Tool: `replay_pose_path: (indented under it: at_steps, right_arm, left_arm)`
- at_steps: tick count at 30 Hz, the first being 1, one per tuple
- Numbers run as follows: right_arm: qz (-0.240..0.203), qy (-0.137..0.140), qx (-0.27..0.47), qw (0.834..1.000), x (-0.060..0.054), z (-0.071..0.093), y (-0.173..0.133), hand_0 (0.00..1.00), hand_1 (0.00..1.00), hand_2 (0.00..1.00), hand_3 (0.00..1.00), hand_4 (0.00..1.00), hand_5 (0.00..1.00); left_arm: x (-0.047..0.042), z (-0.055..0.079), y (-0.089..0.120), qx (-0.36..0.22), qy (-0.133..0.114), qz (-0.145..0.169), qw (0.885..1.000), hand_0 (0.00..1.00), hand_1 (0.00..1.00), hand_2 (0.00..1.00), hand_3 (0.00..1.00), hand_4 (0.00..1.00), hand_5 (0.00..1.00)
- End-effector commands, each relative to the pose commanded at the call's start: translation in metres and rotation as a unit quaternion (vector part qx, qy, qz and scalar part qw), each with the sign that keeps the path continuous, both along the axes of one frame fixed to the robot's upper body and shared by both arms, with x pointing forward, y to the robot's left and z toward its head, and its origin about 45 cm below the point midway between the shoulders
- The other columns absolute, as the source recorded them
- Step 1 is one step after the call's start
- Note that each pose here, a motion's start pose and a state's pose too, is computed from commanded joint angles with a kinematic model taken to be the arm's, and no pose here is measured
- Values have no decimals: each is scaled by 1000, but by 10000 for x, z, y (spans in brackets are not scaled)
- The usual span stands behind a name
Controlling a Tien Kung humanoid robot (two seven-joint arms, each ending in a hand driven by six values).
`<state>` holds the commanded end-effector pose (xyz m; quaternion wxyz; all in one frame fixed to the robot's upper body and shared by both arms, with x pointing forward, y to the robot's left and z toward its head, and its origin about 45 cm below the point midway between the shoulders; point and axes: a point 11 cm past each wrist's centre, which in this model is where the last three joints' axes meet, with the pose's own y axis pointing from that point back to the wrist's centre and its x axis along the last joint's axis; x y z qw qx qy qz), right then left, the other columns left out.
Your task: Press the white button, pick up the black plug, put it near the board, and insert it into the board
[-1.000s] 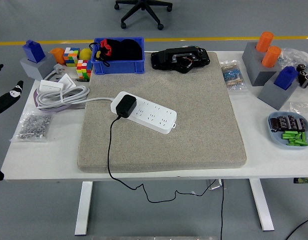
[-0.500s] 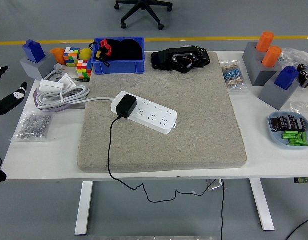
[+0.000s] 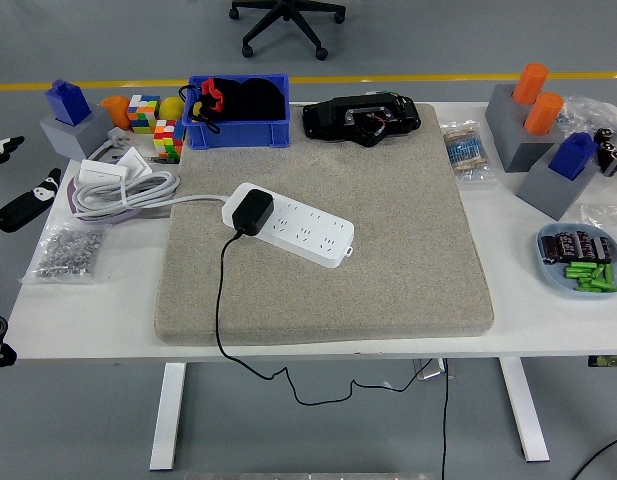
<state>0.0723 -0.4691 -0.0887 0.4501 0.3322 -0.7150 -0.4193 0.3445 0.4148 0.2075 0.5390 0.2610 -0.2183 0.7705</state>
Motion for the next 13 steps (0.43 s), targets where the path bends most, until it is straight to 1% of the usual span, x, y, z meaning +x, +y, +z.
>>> replay_pose_path:
  at_steps: [7,13]
  right_arm:
    - [0,-1,-2,1000,25,16,-27,646,586,613,547,651,334]
    - [0,-3,-4,1000,43,27,-44,645,579,613,547,651,333]
  left_arm:
    - [37,24,-23,-1,-2,-3,1000,912,903,897,842,732,348]
    - [23,48,-33,0,-3,-6,1000,913,904,897,842,733,348]
